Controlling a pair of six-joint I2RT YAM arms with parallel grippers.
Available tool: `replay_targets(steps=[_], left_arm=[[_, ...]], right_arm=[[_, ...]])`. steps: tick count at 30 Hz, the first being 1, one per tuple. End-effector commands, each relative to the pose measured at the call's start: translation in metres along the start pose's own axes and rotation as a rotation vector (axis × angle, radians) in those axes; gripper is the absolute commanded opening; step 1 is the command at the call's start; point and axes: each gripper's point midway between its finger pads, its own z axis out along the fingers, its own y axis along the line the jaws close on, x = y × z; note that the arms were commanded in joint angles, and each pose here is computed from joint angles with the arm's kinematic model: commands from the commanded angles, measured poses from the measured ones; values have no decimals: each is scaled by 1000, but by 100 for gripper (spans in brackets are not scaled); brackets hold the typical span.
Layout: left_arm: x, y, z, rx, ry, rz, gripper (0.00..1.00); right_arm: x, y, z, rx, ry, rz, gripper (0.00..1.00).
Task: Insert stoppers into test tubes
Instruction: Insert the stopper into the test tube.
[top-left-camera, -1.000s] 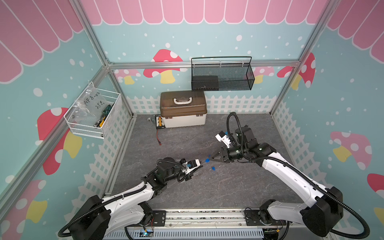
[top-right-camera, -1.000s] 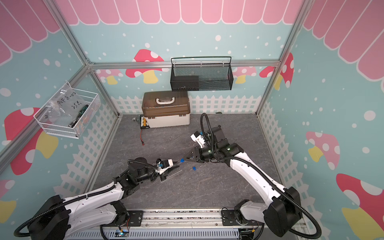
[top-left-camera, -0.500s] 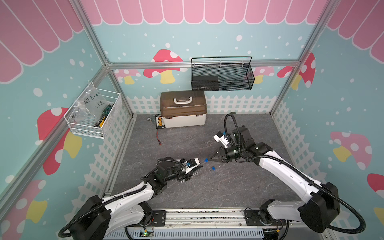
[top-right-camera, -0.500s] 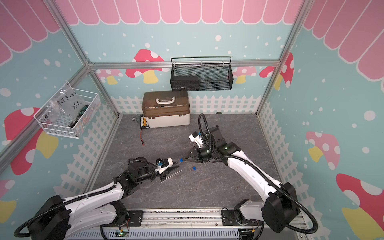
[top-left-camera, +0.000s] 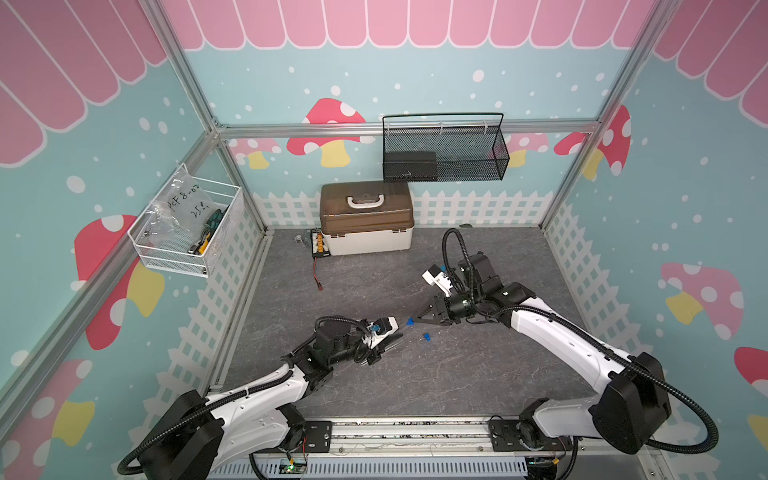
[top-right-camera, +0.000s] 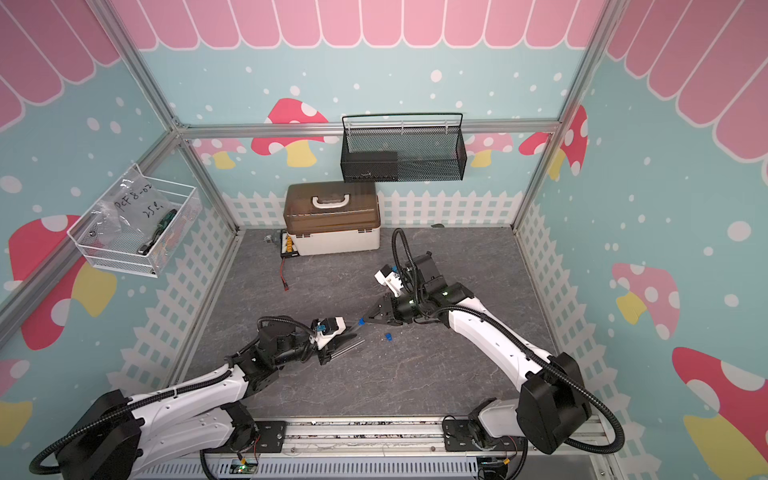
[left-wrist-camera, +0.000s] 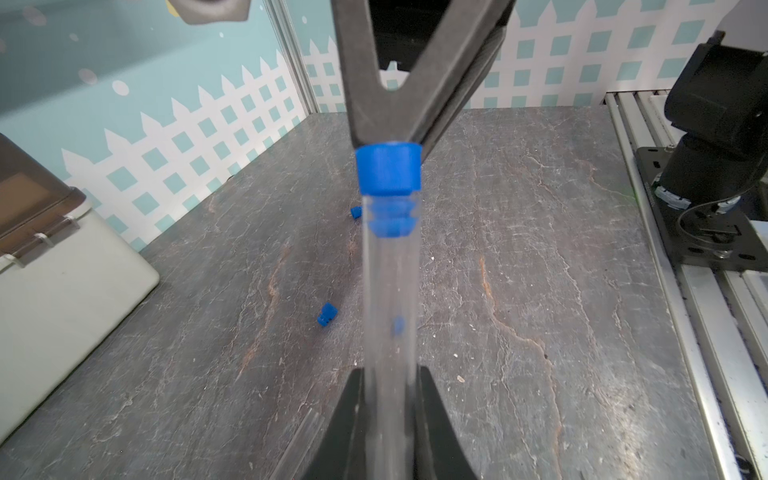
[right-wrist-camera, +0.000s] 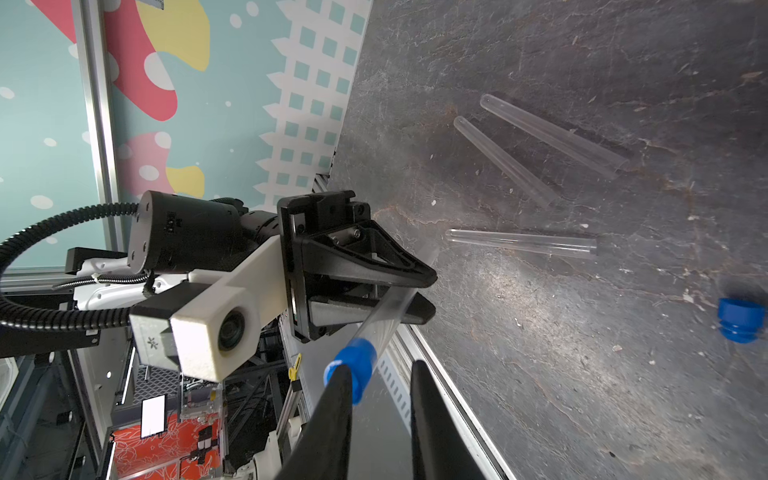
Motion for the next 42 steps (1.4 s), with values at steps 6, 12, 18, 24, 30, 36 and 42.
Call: replay_targets(steps=[6, 12, 18, 24, 30, 36, 42], left_arm=[[-96, 21, -13, -63, -307, 82, 0], [-99, 22, -13, -64, -317, 76, 0], [-106, 24, -12, -55, -331, 46, 0], [-111, 27, -10, -36, -336, 0, 0], [-110, 30, -8, -23, -322, -34, 0], [-99, 29, -3, -1, -280, -60, 0], [-52, 18, 4, 22, -120, -32, 0]], right_arm=[[41, -42, 25, 127, 144, 98, 23], [48, -50, 30, 160, 174, 101, 23], [51, -54, 33, 195, 191, 87, 22], [54, -56, 39, 205, 215, 75, 21], [57, -58, 41, 219, 237, 66, 21], [53, -50, 38, 211, 223, 47, 21], [20, -18, 14, 182, 94, -29, 22]])
